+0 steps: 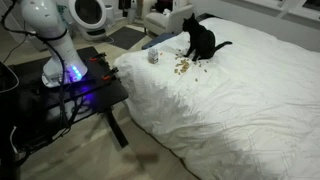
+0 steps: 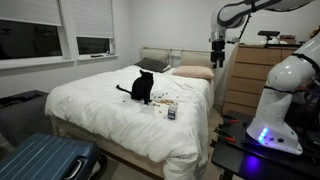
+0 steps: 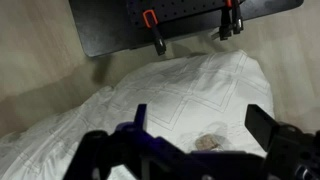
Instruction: Pick up some of the objects on the bed and place them in the jar
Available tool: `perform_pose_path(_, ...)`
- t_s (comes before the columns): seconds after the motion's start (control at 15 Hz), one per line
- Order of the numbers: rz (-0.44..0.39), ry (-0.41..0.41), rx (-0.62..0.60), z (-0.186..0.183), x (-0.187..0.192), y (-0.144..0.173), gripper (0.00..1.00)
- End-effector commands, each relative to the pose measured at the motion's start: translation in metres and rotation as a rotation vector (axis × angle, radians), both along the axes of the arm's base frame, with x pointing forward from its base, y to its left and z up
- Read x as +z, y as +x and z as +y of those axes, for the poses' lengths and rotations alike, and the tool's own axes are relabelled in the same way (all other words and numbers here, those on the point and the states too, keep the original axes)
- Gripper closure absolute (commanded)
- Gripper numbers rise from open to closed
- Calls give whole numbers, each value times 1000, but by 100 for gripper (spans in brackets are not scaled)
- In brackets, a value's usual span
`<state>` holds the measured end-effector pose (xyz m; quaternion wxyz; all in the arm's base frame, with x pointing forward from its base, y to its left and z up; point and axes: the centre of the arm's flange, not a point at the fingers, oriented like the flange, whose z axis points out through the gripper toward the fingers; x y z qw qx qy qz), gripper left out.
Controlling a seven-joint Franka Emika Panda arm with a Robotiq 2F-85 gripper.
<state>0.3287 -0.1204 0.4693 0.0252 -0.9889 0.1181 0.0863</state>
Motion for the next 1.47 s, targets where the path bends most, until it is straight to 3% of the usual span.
perform_pose_path(0.0,0,0,0,0,0,0,0)
perform_pose_path(0.27,-58,-14,-48,-19,-4,13,0)
perform_pose_path(0.6,-206,-69,-113,-57,-14,44,0)
perform_pose_path(0.8,-241,-113,-94,-72,-30,66,0)
perform_pose_path(1.0,-233,-173,-42,-81,-52,93,0)
perform_pose_path(1.4,-175,-205,58,-103,-90,150,0)
